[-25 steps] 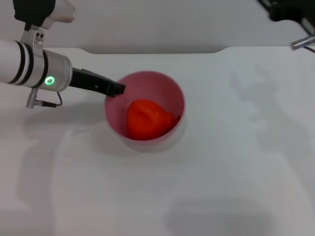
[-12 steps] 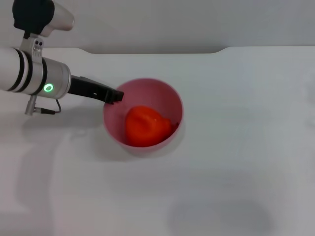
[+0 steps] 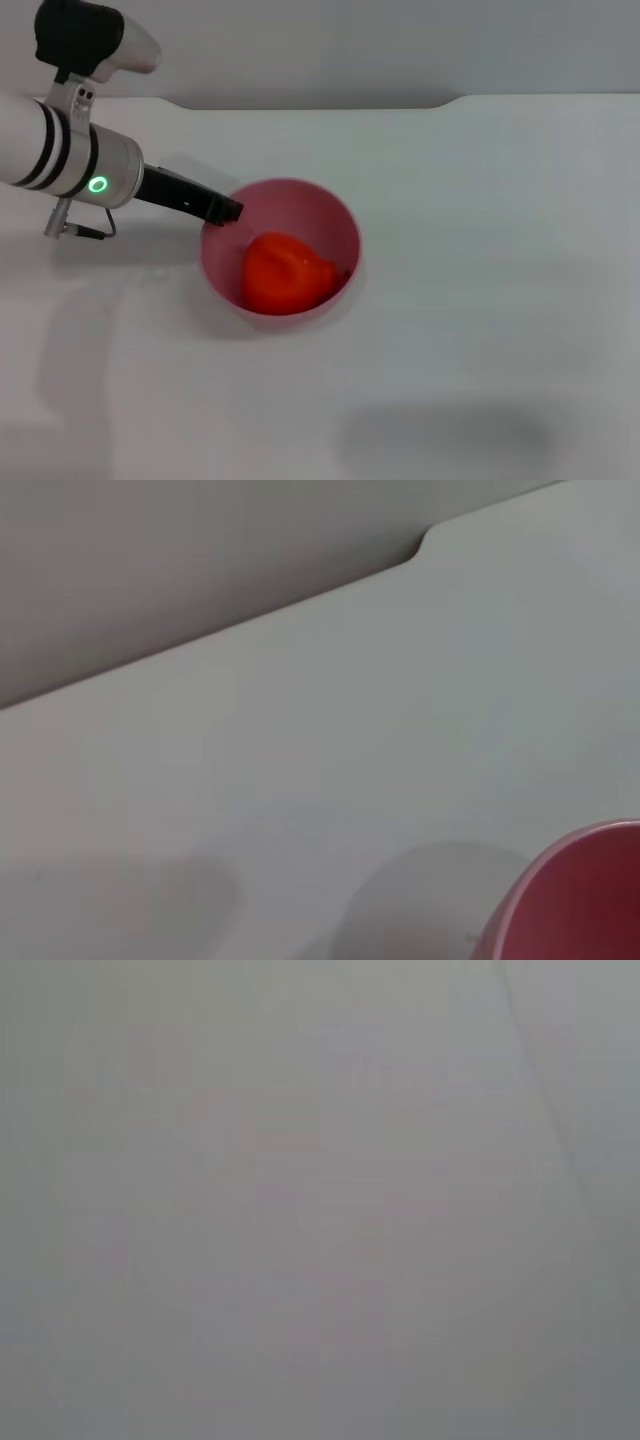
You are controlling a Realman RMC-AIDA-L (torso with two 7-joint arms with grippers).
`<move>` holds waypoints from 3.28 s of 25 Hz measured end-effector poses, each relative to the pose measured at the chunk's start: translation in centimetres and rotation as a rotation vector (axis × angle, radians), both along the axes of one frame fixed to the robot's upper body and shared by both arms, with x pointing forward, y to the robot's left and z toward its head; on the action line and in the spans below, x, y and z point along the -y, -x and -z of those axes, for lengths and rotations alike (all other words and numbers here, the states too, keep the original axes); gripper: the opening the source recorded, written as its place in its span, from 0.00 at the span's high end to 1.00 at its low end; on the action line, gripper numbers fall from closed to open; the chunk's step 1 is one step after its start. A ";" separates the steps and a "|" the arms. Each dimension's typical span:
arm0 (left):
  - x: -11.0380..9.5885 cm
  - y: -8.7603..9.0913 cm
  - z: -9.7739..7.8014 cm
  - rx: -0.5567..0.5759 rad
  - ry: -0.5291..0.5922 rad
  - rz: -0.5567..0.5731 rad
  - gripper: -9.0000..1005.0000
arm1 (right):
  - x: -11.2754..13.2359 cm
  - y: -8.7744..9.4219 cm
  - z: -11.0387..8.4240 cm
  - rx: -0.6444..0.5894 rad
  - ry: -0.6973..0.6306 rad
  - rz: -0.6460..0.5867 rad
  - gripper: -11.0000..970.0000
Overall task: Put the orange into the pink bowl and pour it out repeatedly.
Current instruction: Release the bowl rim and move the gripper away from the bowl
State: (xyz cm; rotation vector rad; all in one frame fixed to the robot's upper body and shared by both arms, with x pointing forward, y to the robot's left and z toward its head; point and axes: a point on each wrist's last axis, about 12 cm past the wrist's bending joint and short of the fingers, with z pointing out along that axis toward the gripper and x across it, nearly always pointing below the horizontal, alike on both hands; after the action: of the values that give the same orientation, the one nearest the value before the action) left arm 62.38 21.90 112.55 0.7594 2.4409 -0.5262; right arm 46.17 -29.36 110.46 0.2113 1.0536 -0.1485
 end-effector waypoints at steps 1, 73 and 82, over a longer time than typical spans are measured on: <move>0.0 0.0 0.1 -0.003 -0.002 0.000 0.91 | 0.3 0.3 0.2 0.002 -0.007 0.008 0.30; 0.1 0.9 0.7 -0.073 -0.007 0.006 0.35 | 2.0 0.7 2.5 -0.028 -0.036 -0.017 0.30; -0.4 1.1 -1.6 -0.004 0.001 0.009 0.20 | 1.9 0.3 2.7 -0.037 -0.029 -0.024 0.30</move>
State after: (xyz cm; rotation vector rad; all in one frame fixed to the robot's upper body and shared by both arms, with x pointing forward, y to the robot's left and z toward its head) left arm 61.32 22.28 114.15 0.7694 2.4423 -0.5331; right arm 45.88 -31.25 107.72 0.2225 1.0949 -0.1155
